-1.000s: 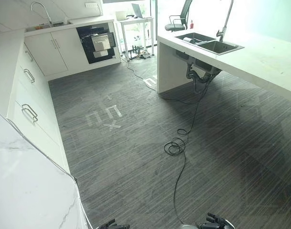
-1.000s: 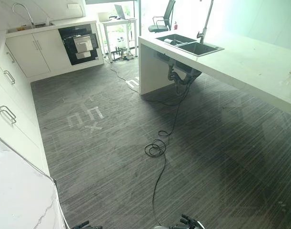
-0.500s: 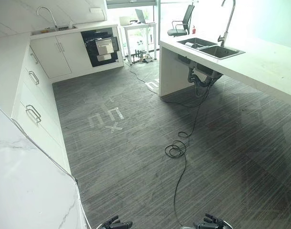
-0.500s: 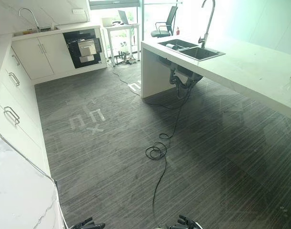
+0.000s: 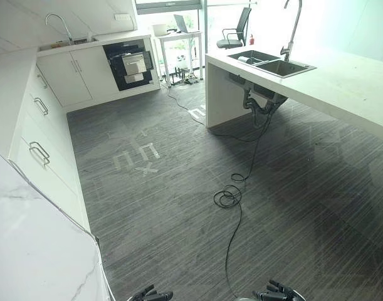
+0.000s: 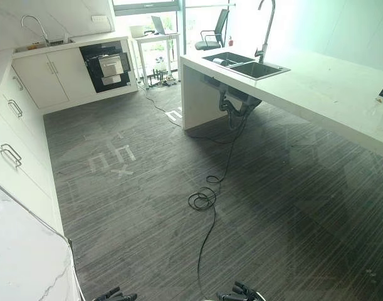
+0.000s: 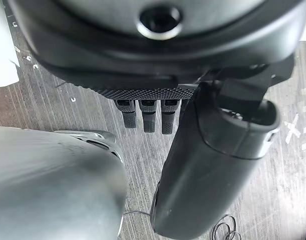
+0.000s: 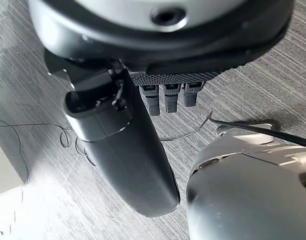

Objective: Place the dishes in the dishwasher.

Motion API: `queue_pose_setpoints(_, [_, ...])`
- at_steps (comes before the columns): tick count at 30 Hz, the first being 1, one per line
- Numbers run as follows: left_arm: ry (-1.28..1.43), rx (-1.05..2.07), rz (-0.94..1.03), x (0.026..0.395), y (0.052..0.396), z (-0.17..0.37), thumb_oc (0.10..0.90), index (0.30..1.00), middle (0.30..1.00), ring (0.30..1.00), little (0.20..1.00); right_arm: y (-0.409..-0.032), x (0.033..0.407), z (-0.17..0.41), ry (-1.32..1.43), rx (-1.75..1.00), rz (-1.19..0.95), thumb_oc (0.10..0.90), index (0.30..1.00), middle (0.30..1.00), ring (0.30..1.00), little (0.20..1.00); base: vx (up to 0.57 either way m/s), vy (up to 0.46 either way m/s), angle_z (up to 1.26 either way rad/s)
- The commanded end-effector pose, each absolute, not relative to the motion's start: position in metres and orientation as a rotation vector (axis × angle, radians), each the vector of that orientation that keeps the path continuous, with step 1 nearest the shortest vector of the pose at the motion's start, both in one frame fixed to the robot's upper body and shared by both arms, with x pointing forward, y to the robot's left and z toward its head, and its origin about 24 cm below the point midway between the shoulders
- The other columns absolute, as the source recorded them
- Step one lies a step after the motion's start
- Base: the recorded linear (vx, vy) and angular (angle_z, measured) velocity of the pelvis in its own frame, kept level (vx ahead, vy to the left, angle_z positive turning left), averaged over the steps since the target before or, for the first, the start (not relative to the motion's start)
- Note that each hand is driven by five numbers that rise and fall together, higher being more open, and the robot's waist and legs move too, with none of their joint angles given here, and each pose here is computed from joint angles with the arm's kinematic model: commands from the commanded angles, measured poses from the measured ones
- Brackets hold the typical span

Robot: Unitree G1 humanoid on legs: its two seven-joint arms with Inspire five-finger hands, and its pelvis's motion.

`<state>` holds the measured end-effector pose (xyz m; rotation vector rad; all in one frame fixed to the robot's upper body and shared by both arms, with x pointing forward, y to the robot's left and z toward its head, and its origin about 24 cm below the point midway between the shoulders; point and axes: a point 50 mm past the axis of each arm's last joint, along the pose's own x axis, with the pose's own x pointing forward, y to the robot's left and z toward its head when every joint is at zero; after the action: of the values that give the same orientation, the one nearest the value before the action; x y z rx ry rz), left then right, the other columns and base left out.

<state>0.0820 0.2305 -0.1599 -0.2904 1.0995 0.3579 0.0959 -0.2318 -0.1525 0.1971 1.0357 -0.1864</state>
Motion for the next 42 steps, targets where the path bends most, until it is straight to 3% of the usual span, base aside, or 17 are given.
queue_pose_setpoints(1, [0.796,-0.399,0.417,0.137,0.244,-0.135,0.800,0.900,0.900,0.900,0.900,-0.239,0.160,-0.118,0.754,0.169,-0.114,0.800,0.900,0.900,0.900,0.900,0.03,-0.183,-0.20])
queue_pose_setpoints(9, [0.473,-0.380,0.307,0.172,0.240,-0.093,0.800,0.900,0.900,0.900,0.900,-0.224,0.197,-0.072,0.488,0.132,0.001,0.800,0.900,0.900,0.900,0.900,0.13,-0.082,-0.17])
queue_pose_setpoints(12, [0.346,-0.365,0.269,0.164,0.246,-0.071,0.800,0.900,0.900,0.900,0.900,-0.231,0.186,-0.052,0.396,0.115,0.066,0.800,0.900,0.900,0.900,0.900,0.55,0.282,-0.70])
queue_pose_setpoints(18, [0.258,-0.342,0.217,0.171,0.249,-0.051,0.800,0.900,0.900,0.900,0.900,-0.233,0.189,-0.032,0.311,0.116,0.091,0.800,0.900,0.900,0.900,0.900,0.48,0.357,-0.28])
queue_pose_setpoints(29, [0.183,-0.149,0.089,0.199,0.252,-0.018,0.800,0.900,0.900,0.900,0.900,-0.204,0.205,-0.013,0.206,0.163,0.117,0.800,0.900,0.900,0.900,0.900,0.27,0.205,0.32])
queue_pose_setpoints(33, [0.193,-0.188,0.095,0.197,0.253,-0.017,0.800,0.900,0.900,0.900,0.900,-0.204,0.204,-0.008,0.200,0.146,0.143,0.800,0.900,0.900,0.900,0.900,0.36,-0.011,-0.05])
queue_pose_setpoints(36, [0.191,-0.189,0.060,0.194,0.253,-0.013,0.800,0.900,0.900,0.900,0.900,-0.223,0.187,-0.006,0.188,0.159,0.112,0.800,0.900,0.900,0.900,0.900,0.64,-0.186,1.05])
queue_pose_setpoints(42, [0.143,-0.187,0.073,0.196,0.250,-0.004,0.800,0.900,0.900,0.900,0.900,-0.221,0.196,0.007,0.140,0.138,0.103,0.800,0.900,0.900,0.900,0.900,0.47,-0.172,0.14])
